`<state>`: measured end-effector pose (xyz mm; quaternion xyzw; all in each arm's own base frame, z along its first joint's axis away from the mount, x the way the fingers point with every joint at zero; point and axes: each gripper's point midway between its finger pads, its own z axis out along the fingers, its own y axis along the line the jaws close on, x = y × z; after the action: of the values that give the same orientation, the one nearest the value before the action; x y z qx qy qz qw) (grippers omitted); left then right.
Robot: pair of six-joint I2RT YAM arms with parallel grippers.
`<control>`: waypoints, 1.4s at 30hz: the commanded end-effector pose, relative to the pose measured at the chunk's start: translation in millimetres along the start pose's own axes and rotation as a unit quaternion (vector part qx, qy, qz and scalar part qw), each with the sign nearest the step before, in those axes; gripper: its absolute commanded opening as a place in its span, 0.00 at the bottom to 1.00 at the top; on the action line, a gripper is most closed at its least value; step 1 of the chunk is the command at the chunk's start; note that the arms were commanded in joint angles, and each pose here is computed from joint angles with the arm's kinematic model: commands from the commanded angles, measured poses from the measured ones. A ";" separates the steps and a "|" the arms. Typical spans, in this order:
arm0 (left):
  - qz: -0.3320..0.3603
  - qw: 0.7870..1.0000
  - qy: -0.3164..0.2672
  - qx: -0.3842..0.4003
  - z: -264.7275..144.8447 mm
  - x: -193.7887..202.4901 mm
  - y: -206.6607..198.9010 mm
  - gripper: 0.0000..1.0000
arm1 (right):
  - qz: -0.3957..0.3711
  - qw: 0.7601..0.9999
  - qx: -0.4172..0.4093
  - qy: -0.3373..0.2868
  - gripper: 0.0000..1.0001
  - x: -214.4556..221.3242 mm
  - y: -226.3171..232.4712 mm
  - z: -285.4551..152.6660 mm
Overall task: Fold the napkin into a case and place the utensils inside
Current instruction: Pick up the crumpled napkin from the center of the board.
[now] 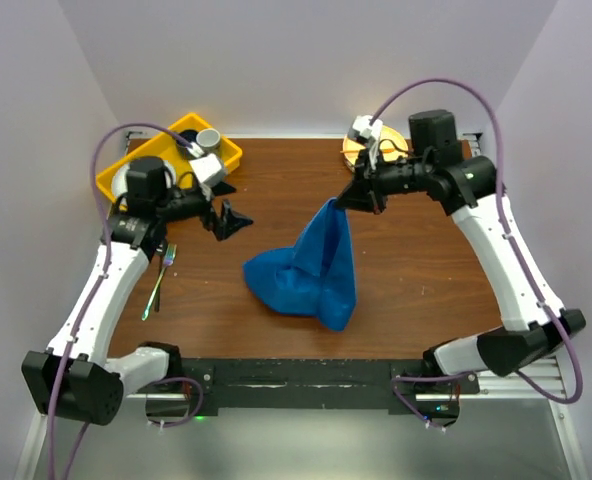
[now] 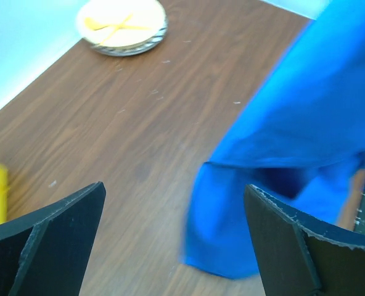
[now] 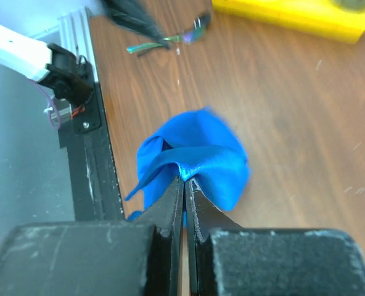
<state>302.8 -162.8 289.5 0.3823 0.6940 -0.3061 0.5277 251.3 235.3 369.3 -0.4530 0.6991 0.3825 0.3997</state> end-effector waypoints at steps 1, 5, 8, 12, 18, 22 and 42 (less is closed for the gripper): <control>0.029 0.999 0.023 0.038 25.4 22.0 -35.9 0.83 | 0.067 0.997 0.028 0.017 0.00 30.3 -35.8 31.5; 0.088 0.996 0.005 -0.010 43.7 22.3 -59.6 0.73 | 0.105 0.993 0.052 -0.015 0.00 30.4 -47.9 41.7; 0.156 0.985 -0.017 -0.069 51.7 26.3 -65.0 0.86 | 0.133 0.989 0.061 -0.004 0.00 47.6 -54.3 49.0; 0.217 0.971 -0.032 -0.091 68.2 36.7 -83.2 1.00 | 0.169 0.982 0.089 0.010 0.00 64.1 -67.3 54.9; 0.252 0.956 -0.067 -0.138 94.0 36.1 -102.1 1.00 | 0.217 0.971 0.098 0.012 0.00 73.7 -79.6 58.0; 0.269 0.954 -0.071 -0.115 107.3 45.1 -124.0 1.00 | 0.233 0.967 0.106 0.007 0.00 73.3 -88.0 55.6; 0.262 0.943 -0.050 -0.198 104.4 47.1 -101.9 0.01 | 0.246 0.963 0.106 0.018 0.00 83.4 -98.2 58.1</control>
<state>257.9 -299.7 177.7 0.4683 0.5937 -0.0104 0.6543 325.5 231.2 250.9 -0.2291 0.8364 0.3857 0.3148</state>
